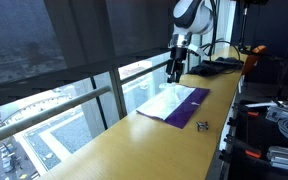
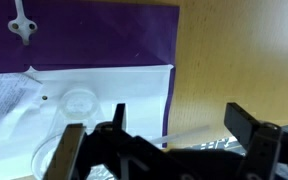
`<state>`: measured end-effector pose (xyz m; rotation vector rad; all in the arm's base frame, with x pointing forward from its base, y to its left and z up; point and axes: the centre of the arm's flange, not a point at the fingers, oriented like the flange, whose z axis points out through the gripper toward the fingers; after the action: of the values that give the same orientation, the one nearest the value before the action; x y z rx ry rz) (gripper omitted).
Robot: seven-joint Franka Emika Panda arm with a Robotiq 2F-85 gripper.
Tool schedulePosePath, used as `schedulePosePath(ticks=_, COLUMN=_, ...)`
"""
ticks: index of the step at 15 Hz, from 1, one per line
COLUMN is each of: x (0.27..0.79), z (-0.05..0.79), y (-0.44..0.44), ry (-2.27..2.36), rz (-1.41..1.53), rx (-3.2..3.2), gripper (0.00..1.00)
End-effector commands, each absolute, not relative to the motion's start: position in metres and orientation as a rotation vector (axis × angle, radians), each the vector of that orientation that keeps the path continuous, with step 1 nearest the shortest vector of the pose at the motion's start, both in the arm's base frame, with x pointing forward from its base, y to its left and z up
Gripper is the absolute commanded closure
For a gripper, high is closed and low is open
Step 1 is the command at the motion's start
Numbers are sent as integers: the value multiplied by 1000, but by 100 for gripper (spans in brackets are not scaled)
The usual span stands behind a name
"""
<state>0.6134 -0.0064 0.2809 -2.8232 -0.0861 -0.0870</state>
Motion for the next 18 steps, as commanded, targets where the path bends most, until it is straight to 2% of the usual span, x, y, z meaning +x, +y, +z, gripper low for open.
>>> schedulePosePath(ticks=1, x=616, z=279, y=0, ry=-130, rz=-86, rx=-2839, gripper=0)
schedulePosePath(ticks=18, x=622, z=286, y=-26, ry=-126, rz=-107, rx=-2880, gripper=0)
